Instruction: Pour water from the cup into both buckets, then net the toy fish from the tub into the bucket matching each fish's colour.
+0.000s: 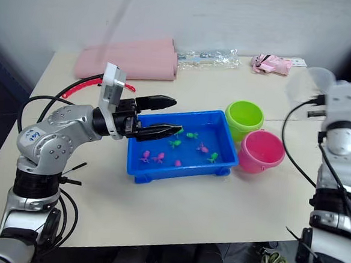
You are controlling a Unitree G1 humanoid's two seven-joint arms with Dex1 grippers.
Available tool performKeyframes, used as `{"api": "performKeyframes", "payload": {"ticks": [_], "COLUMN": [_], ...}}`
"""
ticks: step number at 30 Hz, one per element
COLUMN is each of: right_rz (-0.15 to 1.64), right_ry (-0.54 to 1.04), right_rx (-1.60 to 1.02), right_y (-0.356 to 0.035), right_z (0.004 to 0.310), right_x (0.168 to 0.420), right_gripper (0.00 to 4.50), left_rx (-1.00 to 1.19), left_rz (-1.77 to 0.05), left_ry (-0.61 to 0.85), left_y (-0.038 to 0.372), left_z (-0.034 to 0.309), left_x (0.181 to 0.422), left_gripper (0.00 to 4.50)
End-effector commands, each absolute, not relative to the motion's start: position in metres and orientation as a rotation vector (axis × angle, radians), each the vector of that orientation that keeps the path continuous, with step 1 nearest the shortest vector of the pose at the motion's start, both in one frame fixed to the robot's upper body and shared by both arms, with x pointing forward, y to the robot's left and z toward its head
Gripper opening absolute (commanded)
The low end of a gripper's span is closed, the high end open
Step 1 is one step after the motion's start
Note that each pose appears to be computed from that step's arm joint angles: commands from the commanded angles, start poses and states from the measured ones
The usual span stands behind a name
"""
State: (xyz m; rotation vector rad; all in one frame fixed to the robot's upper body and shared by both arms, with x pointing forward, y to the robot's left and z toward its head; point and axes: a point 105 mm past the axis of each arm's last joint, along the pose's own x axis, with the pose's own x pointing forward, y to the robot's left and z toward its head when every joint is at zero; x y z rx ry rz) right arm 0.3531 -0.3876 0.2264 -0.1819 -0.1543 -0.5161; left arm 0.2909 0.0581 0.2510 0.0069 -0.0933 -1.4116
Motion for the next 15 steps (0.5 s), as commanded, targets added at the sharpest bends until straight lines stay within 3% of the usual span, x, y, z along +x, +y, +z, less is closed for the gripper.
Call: {"api": "performKeyframes", "payload": {"ticks": [1, 7, 15], "right_rz": [-0.611, -0.687, -0.678], "right_ry": [-0.178, -0.092, 0.054], "right_rx": [0.039, 0.134, 0.1], "right_y": [-0.414, -0.42, -0.415], "right_z": [0.224, 0.173, 0.105], "right_x": [0.305, 0.254, 0.238], "right_gripper": [0.06, 0.06, 0.06], "left_rx": [0.052, 0.066, 0.085], "left_rz": [-1.521, -1.627, -1.707], "left_ry": [-0.132, -0.144, -0.146], "left_y": [0.051, 0.04, 0.031], "left_z": [0.261, 0.266, 0.269], "left_x": [0.274, 0.263, 0.257], "left_gripper": [4.5, 4.5, 4.5]}}
